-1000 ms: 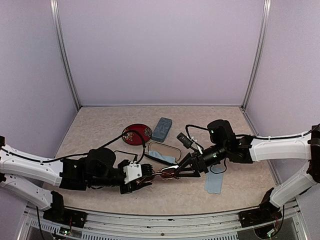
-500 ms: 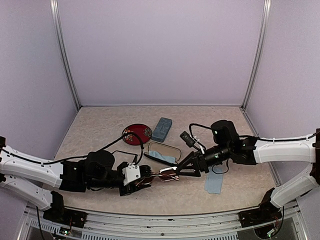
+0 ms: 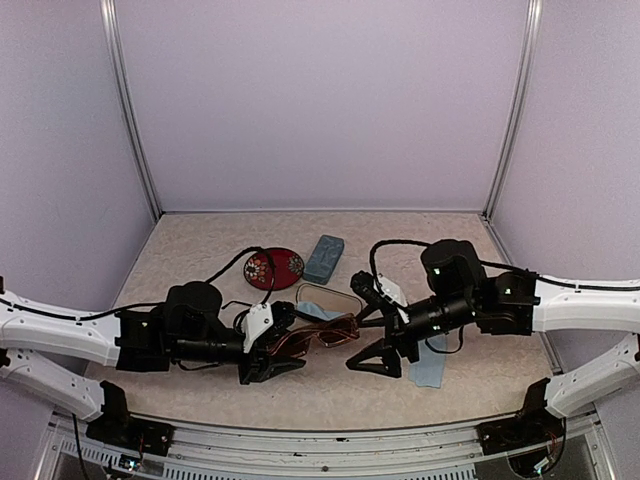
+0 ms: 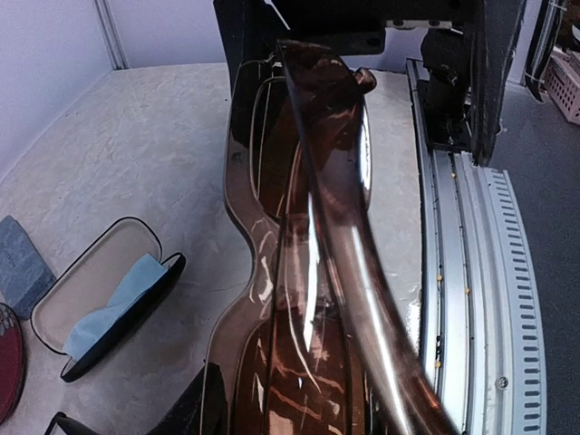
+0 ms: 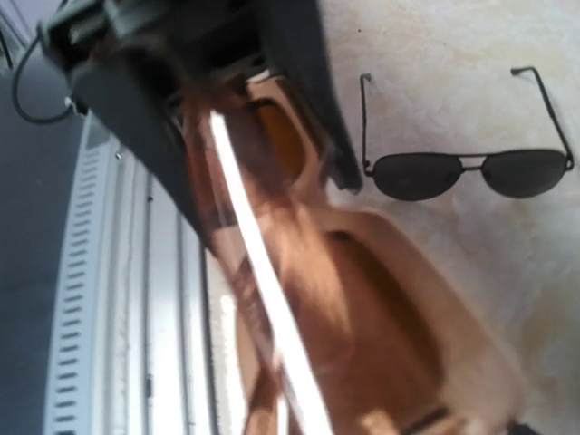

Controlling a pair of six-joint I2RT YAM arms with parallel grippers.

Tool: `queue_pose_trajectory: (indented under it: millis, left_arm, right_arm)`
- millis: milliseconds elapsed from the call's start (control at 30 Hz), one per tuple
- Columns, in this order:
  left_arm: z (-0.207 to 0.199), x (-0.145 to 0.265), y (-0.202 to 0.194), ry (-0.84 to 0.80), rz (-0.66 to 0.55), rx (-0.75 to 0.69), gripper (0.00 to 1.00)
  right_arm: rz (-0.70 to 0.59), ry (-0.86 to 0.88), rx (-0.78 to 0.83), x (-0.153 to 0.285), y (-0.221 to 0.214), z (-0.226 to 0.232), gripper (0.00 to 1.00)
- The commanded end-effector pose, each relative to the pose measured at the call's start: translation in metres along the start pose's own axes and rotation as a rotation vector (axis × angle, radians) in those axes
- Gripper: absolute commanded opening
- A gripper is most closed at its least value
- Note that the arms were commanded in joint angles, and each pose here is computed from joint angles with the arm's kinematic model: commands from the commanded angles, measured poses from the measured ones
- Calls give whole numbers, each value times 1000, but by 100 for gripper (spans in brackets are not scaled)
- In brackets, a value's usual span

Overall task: Organize the sunglasses
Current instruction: Pass from the left arm to the right

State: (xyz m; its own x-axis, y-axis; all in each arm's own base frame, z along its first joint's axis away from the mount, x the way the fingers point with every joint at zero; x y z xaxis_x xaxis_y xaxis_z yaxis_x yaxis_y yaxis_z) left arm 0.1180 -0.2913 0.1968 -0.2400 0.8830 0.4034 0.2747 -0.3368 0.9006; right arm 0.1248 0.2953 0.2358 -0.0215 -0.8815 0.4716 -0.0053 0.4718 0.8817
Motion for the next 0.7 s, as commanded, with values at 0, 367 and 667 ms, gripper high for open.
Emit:
queue_pose_trajectory:
  millis: [0, 367, 667]
  left_arm:
    - [-7, 3, 12, -81, 6, 92, 26]
    - [-14, -4, 7, -163, 61, 114, 27]
    - [-13, -13, 5, -171, 97, 115, 27]
  right_arm:
    - [20, -58, 127, -5, 0, 3, 100]
    - [43, -96, 228, -11, 14, 7, 94]
    - [66, -18, 237, -23, 18, 20, 70]
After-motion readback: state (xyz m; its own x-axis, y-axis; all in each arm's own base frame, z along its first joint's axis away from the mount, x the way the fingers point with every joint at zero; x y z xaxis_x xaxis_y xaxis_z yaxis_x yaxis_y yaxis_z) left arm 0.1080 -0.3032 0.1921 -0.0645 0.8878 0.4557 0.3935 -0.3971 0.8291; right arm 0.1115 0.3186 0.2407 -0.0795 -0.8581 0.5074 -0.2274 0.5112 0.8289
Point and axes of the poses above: each gripper's point midway between its finger pads, its own x axis back along the fingers, its own z axis along the line the jaws close on, y = z × x, the point moved 7 cm from there along x, back along the fingers, and after that the axes turned 14 degrees about x, right-handed, at the moved point
